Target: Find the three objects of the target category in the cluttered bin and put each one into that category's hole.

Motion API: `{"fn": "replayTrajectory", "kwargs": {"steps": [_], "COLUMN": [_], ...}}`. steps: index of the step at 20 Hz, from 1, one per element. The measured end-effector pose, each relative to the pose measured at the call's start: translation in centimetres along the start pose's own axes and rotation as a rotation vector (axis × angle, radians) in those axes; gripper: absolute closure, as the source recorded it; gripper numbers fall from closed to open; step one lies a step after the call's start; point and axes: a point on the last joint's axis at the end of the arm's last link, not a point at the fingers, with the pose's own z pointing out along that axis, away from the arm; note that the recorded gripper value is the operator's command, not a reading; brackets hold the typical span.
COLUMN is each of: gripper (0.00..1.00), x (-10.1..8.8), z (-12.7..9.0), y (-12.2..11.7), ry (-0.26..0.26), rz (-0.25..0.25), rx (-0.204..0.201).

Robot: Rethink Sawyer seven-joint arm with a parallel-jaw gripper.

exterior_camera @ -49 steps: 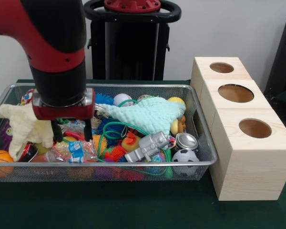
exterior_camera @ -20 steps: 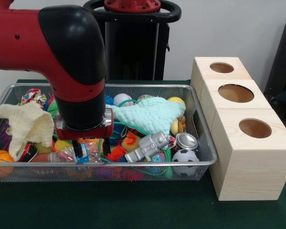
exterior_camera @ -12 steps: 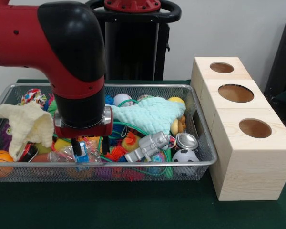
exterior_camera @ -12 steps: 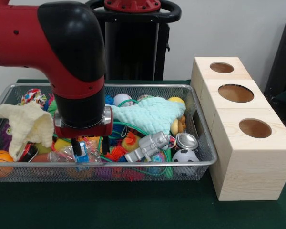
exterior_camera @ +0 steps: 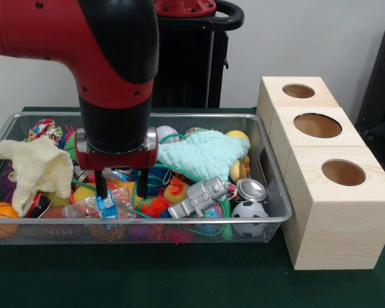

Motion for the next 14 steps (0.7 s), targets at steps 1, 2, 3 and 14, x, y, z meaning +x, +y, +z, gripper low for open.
{"fn": "replayTrajectory", "kwargs": {"steps": [1,2,3,14], "gripper": [0.00,0.00,0.00,0.00], "x": [0.1,0.3,0.5,3.3], "z": [-0.3,-0.6,-0.7,3.1], "y": [0.2,0.3,0.5,0.8], "ry": [0.000,0.001,0.004,-0.051], "rz": [-0.006,-0.011,-0.015,-0.068], "rx": [0.005,0.010,0.011,0.034]}}
